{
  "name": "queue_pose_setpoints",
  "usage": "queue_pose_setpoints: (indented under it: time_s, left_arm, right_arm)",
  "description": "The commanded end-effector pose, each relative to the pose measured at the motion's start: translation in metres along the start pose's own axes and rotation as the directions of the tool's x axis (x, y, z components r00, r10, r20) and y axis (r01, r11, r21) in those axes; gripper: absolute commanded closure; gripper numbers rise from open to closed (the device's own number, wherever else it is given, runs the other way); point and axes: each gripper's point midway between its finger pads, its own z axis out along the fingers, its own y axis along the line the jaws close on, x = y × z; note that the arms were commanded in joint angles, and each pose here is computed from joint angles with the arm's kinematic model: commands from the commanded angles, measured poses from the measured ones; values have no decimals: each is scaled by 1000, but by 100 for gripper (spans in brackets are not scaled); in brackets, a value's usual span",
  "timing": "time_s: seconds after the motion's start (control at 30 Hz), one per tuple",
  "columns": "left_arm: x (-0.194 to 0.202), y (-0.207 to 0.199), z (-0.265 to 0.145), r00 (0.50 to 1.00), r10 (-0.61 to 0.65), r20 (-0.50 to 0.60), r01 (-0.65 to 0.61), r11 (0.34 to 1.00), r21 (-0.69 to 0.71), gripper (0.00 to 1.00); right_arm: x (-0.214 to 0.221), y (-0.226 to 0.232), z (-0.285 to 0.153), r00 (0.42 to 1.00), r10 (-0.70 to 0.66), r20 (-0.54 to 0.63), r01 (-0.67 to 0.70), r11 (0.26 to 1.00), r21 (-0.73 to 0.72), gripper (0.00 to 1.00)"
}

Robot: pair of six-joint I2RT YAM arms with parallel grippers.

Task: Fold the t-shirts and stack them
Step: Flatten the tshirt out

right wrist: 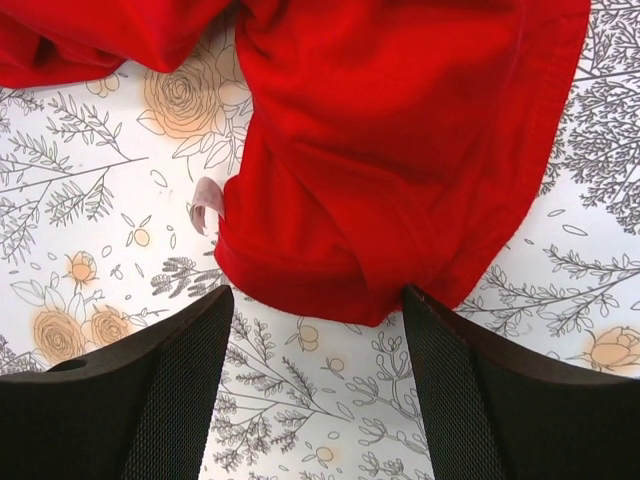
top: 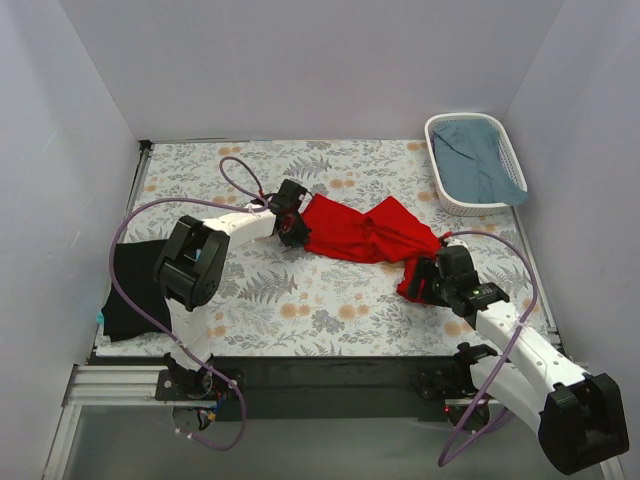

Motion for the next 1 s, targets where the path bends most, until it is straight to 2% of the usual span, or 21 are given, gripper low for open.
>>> queue_pose_setpoints:
  time_s: [0.0, 0.17, 0.23, 0.27, 0.3, 0.4, 0.6, 0.8, 0.9, 0.97]
  left_arm:
    - [-7, 0, -8, 999, 22, 39, -22, 1000, -15, 100]
    - [-23, 0, -36, 994, 46, 97, -46, 999, -10, 100]
    - [-31, 0, -57, 991, 49, 125, -50, 999, 9, 100]
    - [-38, 4, -64, 989, 43, 140, -45, 999, 8, 100]
    - [-42, 7, -72, 987, 38, 155, -40, 999, 10, 100]
    - [-60, 20, -102, 979, 26, 202, -29, 999, 14, 100]
    - [-104, 40, -175, 937, -1, 349, -11, 999, 33, 100]
    - [-147, 38, -263, 850, -51, 525, -1, 995, 99, 100]
    - [-160, 34, -292, 815, -69, 576, -2, 992, 123, 100]
    - [-166, 34, -296, 811, -66, 581, -5, 993, 120, 100]
  right_arm:
    - [-16, 9, 7, 997, 35, 67, -33, 999, -35, 25]
    - [-23, 5, 17, 995, 30, 92, -30, 1000, 2, 27]
    - [-28, 5, 18, 994, 22, 106, -23, 1000, 9, 42]
    - [-37, 8, 17, 992, 21, 123, -22, 1000, 8, 68]
    - [-42, 9, 15, 991, 16, 134, -18, 1000, 10, 80]
    - [-70, 23, 2, 980, 11, 201, -7, 1000, -22, 99]
    - [-133, 41, -50, 945, -37, 326, 45, 999, -18, 99]
    - [-197, 54, -126, 870, -65, 488, 69, 998, 10, 99]
    - [-216, 60, -153, 840, -54, 540, 67, 998, -3, 99]
    - [-227, 64, -163, 827, -48, 560, 66, 998, -12, 99]
